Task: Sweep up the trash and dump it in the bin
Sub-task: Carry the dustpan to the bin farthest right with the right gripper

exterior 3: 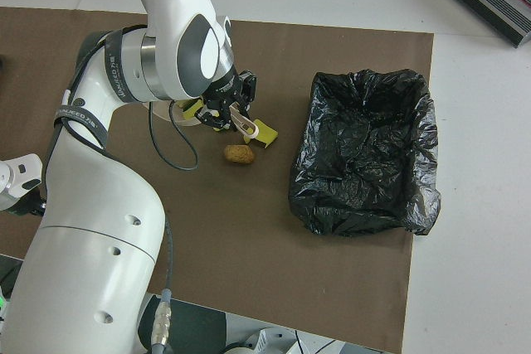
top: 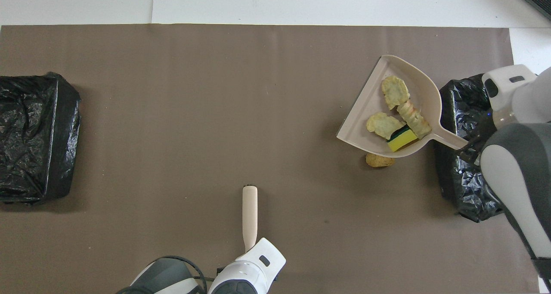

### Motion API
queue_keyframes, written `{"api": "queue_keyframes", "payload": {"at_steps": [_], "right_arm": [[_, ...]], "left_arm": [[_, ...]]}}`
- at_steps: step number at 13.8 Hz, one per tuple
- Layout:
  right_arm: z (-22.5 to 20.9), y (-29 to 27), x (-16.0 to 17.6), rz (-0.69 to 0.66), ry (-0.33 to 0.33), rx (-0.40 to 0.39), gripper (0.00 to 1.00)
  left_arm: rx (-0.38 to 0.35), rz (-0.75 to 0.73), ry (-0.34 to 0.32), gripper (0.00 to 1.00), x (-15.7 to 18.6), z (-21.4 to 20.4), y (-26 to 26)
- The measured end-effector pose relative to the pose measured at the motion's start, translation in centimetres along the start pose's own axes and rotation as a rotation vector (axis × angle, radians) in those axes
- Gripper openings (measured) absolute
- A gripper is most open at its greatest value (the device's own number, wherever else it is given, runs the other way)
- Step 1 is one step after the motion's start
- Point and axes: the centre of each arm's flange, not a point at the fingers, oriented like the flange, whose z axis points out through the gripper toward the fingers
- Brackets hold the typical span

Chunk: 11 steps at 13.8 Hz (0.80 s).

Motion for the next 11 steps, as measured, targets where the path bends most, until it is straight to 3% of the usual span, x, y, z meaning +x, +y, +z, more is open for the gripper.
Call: {"api": "queue_keyframes", "payload": {"at_steps": [4, 7, 11], "right_arm": [[0.5, 4.6, -9.2, -0.095, -0.013, -0.013, 0.32], [0.4, 7.7, -15.7, -0.183, -0.058, -0.112, 0.32], [-0.2, 9.8, -18.9, -0.249, -0.171, -0.236, 0.32]], "left_arm": [[-0.013, -0.016, -0.002, 0.26, -1.8, 1.7, 0.7], [-0.026, -0.043, -0.028, 0.26, -1.8, 1.9, 0.5], [-0.032, -0.051, -0.035, 0.26, -1.8, 2.0, 0.5]]}}
